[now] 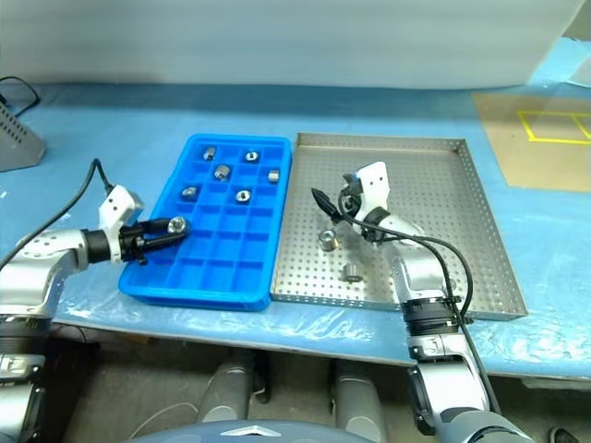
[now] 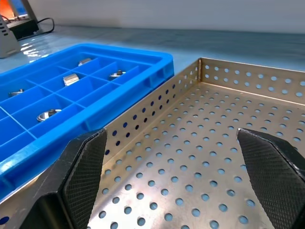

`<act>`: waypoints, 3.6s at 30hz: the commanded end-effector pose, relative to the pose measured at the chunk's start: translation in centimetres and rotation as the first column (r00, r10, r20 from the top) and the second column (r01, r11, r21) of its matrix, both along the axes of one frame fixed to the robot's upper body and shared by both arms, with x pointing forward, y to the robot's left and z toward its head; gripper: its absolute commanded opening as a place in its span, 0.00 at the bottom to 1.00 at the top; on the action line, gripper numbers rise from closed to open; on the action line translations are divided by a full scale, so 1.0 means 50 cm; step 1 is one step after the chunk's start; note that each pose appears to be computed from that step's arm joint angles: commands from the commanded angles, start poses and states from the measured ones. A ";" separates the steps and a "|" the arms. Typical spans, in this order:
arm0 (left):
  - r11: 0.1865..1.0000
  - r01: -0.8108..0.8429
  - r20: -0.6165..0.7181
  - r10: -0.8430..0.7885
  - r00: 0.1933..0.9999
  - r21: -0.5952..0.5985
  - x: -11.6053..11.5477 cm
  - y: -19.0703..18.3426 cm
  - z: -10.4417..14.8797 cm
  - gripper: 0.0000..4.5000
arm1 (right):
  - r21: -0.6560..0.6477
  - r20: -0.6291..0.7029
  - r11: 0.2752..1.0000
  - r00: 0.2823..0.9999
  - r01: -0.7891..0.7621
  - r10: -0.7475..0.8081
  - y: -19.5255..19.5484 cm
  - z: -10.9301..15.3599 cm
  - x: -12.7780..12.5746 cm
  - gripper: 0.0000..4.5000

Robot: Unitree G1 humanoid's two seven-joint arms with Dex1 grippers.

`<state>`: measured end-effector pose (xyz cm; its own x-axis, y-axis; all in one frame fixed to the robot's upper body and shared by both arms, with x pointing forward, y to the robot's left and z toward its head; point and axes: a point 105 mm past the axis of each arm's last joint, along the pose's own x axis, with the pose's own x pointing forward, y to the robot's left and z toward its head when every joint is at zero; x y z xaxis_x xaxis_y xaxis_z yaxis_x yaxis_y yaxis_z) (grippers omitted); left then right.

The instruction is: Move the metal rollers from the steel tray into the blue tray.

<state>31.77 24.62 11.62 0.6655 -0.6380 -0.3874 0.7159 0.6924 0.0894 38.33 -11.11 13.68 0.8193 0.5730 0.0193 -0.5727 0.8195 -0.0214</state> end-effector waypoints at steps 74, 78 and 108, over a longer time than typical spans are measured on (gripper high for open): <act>0.674 0.727 -0.050 -0.728 0.684 0.131 0.124 -0.448 0.039 0.82 | -0.082 -0.124 0.972 0.970 -0.219 0.208 -0.073 0.021 -0.271 1.00; 0.634 0.753 -0.107 -0.748 0.655 0.178 0.118 -0.435 0.021 0.82 | -0.089 -0.135 0.977 0.974 -0.195 0.182 -0.070 0.007 -0.274 1.00; 0.686 0.692 -0.054 -0.700 0.712 0.224 0.125 -0.475 -0.023 0.39 | -0.144 -0.107 0.980 0.986 -0.141 0.126 -0.065 -0.004 -0.246 1.00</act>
